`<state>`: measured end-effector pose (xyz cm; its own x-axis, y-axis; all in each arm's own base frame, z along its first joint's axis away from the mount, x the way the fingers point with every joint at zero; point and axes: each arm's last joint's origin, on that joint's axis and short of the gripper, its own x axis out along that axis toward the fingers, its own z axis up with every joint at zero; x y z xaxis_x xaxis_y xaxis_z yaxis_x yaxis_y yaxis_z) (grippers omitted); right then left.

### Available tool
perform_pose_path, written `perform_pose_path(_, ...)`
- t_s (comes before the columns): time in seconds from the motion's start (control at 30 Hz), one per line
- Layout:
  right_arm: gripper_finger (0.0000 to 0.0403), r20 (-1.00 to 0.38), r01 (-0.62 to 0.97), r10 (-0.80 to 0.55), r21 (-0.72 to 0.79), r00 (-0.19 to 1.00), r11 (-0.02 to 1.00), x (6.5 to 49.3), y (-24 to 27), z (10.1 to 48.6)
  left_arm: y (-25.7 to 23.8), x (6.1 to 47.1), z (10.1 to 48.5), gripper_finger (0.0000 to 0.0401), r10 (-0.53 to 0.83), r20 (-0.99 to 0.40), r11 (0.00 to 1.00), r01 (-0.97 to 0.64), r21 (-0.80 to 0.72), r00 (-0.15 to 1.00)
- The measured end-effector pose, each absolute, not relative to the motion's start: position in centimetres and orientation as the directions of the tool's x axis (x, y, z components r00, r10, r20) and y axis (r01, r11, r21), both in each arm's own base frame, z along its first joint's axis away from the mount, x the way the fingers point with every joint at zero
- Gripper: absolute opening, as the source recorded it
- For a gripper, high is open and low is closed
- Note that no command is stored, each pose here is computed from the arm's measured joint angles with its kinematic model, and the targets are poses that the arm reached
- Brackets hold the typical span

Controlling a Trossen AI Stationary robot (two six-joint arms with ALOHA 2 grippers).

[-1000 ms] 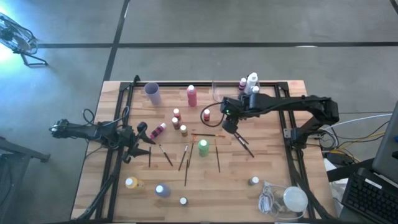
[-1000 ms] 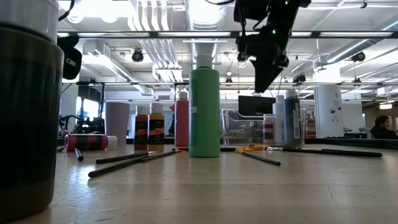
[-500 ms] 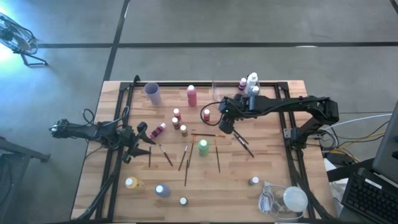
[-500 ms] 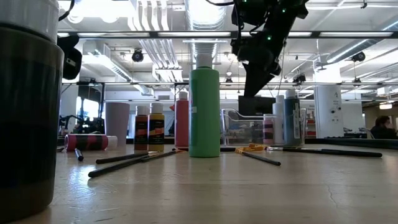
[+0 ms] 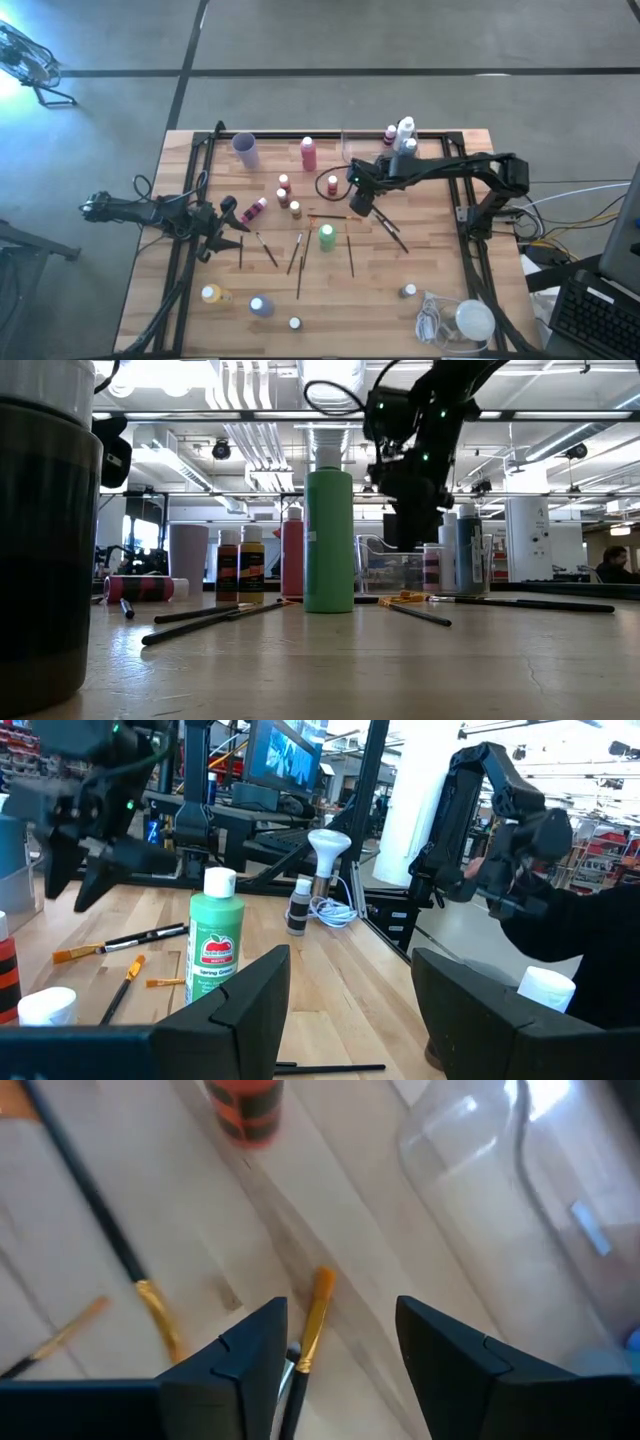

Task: Pick & Place Paint Supplies
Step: Put the gold paint brush into the violet cup

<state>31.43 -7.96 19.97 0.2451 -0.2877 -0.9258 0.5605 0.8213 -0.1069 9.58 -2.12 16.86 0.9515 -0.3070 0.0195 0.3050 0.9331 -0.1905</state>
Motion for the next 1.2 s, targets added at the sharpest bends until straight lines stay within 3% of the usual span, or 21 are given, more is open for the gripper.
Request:
perform_pose_path(0.3, 0.0206, -0.946, 0.556, -0.273, -0.134, 0.174, 0.820, 32.4, -8.3, 17.0, -2.1, 9.6, 16.9, 0.0216, -0.307, 0.019, 0.933, 0.305, -0.191, 0.951)
perform_pose_path(0.6, 0.0189, -0.950, 0.565, -0.273, -0.144, 0.149, 0.812, 33.0, -9.0, 15.0, -2.1, 9.6, 16.9, 0.0216, -0.307, 0.019, 0.933, 0.305, -0.191, 0.951)
perform_pose_path(0.97, 0.0171, -0.956, 0.569, -0.261, -0.140, 0.137, 0.810, 33.0, -9.3, 14.4, -2.1, 9.6, 16.9, 0.0216, -0.307, 0.020, 0.933, 0.305, -0.191, 0.952)
perform_pose_path(1.2, 0.0185, -0.962, 0.560, -0.245, -0.139, 0.118, 0.817, 33.2, -9.3, 13.5, -2.1, 9.6, 16.9, 0.0216, -0.307, 0.019, 0.933, 0.305, -0.191, 0.951)
